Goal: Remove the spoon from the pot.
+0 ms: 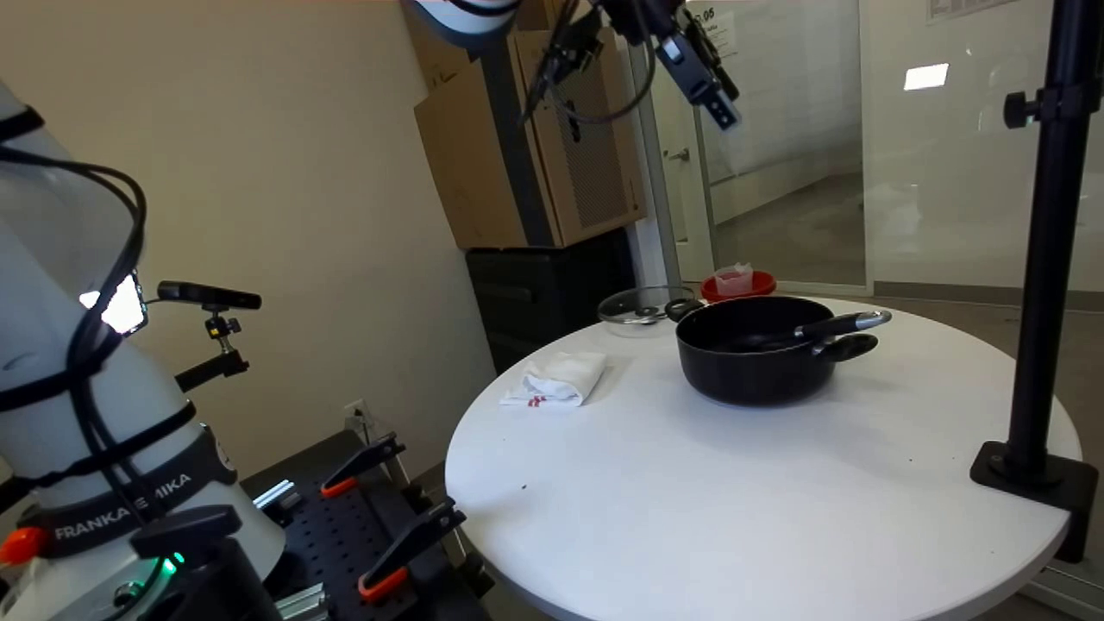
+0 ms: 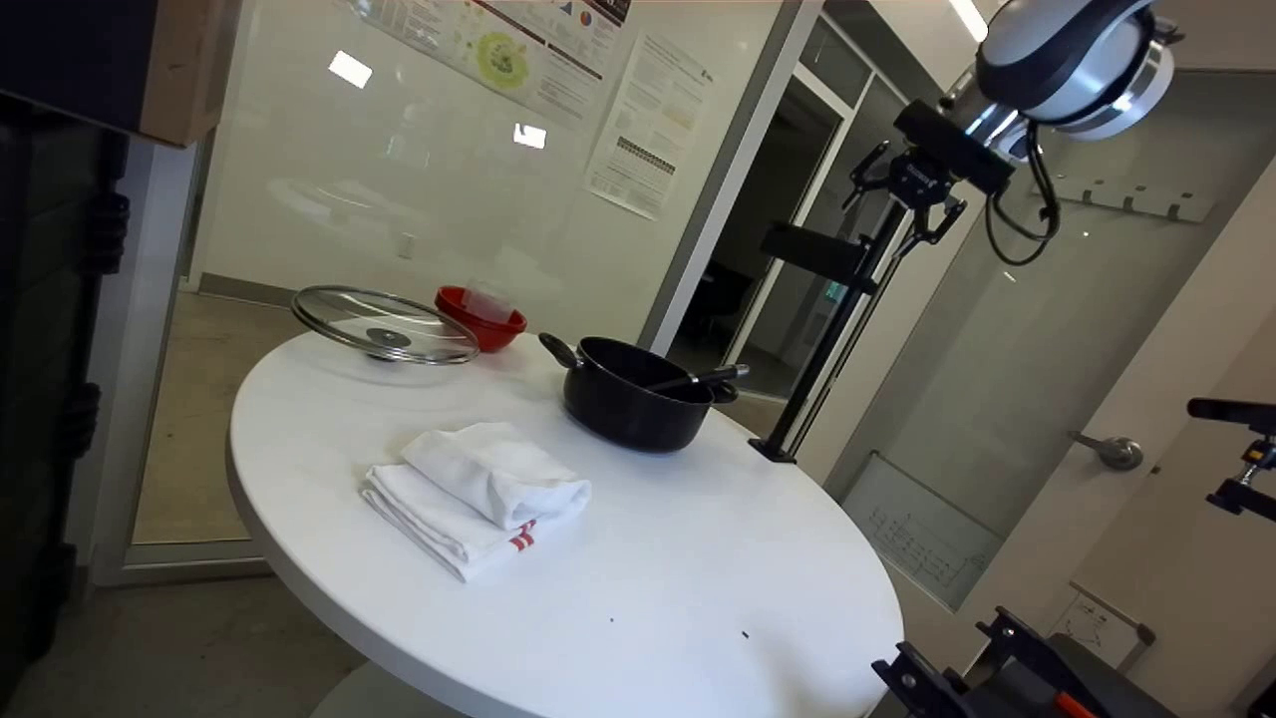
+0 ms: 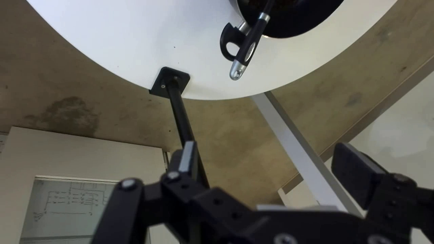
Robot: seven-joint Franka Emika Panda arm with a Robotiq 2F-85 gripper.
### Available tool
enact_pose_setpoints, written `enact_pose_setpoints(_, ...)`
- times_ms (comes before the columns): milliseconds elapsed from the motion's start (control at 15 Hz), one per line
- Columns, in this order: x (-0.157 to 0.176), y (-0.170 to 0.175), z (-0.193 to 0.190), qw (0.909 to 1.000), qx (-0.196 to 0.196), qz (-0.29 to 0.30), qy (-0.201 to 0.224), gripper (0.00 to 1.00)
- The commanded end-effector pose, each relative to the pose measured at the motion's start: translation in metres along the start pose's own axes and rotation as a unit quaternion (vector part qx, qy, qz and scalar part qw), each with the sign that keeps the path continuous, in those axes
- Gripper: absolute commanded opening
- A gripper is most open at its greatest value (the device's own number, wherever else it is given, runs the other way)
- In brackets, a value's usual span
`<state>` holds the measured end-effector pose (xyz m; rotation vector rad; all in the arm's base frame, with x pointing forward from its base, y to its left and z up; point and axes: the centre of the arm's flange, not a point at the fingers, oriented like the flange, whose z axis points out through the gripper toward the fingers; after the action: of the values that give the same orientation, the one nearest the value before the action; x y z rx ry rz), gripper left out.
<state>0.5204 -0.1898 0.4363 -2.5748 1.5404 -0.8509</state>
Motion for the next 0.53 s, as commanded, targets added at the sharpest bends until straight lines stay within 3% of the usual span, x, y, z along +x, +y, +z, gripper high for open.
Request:
enact_pose_setpoints(0, 0.004, 0.002, 0.014, 1.0000, -0.004, 0.007, 0.002, 1.00)
enact_pose_setpoints(333, 0.011, -0.006, 0.020, 0.9999, 0.000, 0.015, 0.007, 1.00)
enact_pose_setpoints(467, 0.014, -0.018, 0.046, 0.9983, -0.013, 0.044, 0.036, 1.00)
